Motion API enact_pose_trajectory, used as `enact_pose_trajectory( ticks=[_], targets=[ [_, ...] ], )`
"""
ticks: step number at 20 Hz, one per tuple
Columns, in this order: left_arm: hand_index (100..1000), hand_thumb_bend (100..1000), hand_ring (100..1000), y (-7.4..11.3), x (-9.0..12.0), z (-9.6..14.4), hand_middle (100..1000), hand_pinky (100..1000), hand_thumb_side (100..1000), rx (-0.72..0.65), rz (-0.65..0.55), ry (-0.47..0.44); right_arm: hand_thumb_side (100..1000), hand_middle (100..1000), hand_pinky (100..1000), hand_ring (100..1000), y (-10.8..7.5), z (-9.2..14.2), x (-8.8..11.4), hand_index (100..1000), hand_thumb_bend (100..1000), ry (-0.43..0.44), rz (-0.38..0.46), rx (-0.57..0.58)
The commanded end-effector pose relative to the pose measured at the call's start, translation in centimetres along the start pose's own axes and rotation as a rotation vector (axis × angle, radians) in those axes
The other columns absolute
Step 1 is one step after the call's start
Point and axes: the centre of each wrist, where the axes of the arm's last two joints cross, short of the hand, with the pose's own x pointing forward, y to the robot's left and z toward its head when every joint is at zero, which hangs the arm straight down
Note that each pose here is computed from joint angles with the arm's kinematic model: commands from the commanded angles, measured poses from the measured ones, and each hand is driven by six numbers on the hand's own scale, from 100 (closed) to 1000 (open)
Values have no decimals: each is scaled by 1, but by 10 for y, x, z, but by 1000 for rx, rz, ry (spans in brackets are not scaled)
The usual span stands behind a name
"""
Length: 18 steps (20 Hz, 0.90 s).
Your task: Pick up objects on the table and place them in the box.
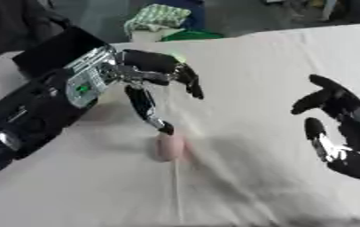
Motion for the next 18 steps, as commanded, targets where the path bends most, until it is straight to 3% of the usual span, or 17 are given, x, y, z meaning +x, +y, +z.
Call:
enact_pose_trajectory(
  ticks=[1,2,3,8,12,14,18],
  targets=[
    [833,515,735,3,-2,-2,686,781,372,-401,-265,-243,470,637,818,660,-6,-1,2,1000,100,-7,28,6],
    [832,574,736,2,-2,-3,683,781,357,-415,-268,-242,467,636,818,660,-6,-1,2,1000,100,-6,28,6],
    [831,519,736,0,-2,-4,684,781,373,-428,-270,-238,470,637,818,660,-6,-1,2,1000,100,-5,28,7],
    [825,499,732,-13,-9,1,680,781,376,-501,-266,-194,470,637,818,660,-6,0,2,1000,100,-1,31,8],
    [809,433,715,-36,-21,6,667,779,422,-579,-221,-150,470,637,818,660,-6,0,2,1000,100,-2,32,9],
    [774,395,688,-49,-25,8,633,774,436,-620,-198,-133,470,637,818,660,-6,0,2,1000,100,-2,32,10],
    [609,244,585,-64,-32,13,479,750,321,-655,-157,-110,470,637,818,660,-6,0,2,1000,100,-2,33,10]
  ],
)
